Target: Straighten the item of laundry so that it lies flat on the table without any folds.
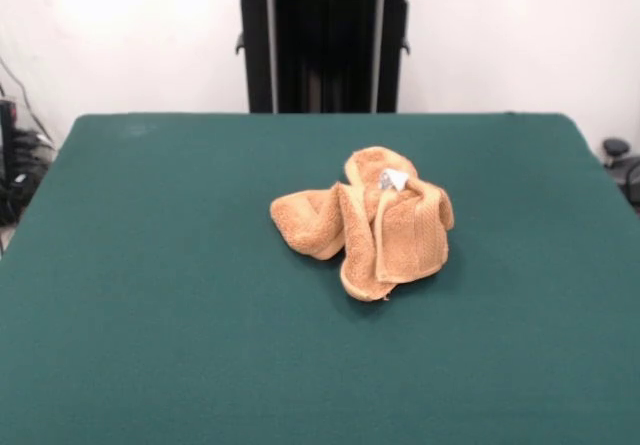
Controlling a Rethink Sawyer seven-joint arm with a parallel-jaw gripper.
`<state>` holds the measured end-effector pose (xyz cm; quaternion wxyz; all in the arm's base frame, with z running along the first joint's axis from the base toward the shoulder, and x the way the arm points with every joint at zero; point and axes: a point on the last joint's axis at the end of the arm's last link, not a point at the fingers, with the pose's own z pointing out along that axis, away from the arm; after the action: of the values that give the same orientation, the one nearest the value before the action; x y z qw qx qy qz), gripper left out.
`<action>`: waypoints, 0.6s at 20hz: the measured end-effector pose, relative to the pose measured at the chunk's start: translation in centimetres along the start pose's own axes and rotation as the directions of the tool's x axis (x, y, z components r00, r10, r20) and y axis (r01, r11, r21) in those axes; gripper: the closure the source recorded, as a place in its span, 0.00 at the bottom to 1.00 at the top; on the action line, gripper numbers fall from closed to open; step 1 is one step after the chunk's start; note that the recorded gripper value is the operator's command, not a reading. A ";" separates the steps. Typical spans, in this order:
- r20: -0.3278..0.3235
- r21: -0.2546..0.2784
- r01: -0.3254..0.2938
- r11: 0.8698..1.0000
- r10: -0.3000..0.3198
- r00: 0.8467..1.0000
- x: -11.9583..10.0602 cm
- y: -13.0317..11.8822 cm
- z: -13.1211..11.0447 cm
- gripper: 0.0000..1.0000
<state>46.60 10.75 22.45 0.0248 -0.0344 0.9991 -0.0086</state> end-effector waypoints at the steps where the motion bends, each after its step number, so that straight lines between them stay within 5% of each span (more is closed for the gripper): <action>1: 0.003 0.005 0.000 1.000 0.000 1.000 0.0 -0.4 0.2 0.00; 12: 0.029 0.040 -0.015 0.999 0.014 0.999 -0.2 -3.9 2.7 0.00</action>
<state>47.16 6.81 19.80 0.0399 -0.0268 0.9985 -0.0278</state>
